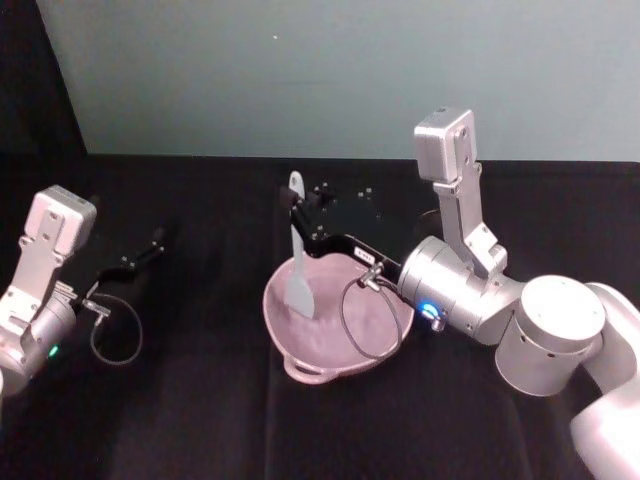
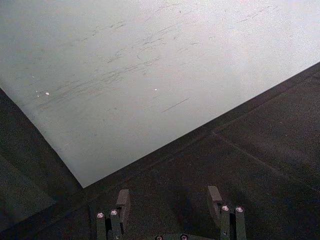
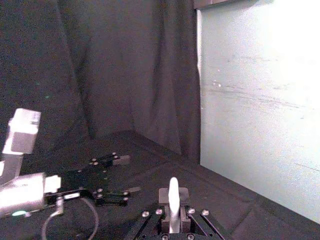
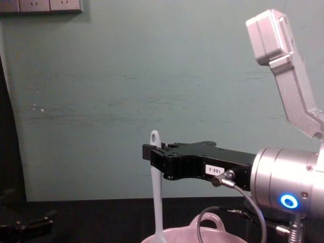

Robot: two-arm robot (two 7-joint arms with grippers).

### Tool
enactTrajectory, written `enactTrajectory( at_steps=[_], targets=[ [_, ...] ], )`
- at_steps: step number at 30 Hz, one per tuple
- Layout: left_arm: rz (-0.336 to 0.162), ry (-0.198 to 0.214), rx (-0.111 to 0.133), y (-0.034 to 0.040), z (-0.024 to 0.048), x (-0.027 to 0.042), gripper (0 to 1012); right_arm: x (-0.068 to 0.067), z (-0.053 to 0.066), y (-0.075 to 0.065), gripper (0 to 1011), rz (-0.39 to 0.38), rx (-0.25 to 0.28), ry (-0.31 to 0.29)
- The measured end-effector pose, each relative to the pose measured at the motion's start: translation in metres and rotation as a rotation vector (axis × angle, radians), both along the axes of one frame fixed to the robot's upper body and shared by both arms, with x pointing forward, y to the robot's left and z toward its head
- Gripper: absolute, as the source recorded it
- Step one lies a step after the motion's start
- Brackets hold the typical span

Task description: Use the one hand to pick up the spoon and stir the clear water in the bowl.

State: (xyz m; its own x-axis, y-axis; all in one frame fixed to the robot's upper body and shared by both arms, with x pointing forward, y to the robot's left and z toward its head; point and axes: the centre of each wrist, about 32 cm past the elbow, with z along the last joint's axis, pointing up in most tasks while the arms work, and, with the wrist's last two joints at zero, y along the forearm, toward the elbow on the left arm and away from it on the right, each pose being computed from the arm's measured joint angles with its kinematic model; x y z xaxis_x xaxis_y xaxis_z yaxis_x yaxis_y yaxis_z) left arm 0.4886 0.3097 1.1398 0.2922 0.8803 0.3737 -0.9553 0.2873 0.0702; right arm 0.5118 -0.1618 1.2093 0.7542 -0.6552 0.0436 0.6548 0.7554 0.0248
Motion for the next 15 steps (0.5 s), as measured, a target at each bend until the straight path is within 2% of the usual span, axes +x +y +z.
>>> enactTrajectory(
  at_steps=[7,10,11,15],
  targets=[
    [0.0,0.0,0.0,0.0,0.0,0.0,1011,0.019,-0.003,-0.008,118,-0.066,0.006,0.003],
    [0.0,0.0,0.0,0.0,0.0,0.0,1011,0.025,-0.002,-0.021,118,-0.118,0.005,0.001],
    [0.0,0.0,0.0,0.0,0.0,0.0,1011,0.025,-0.002,-0.021,118,-0.118,0.005,0.001],
    [0.0,0.0,0.0,0.0,0.0,0.0,1011,0.027,0.001,-0.037,118,-0.17,-0.001,-0.003]
  ],
)
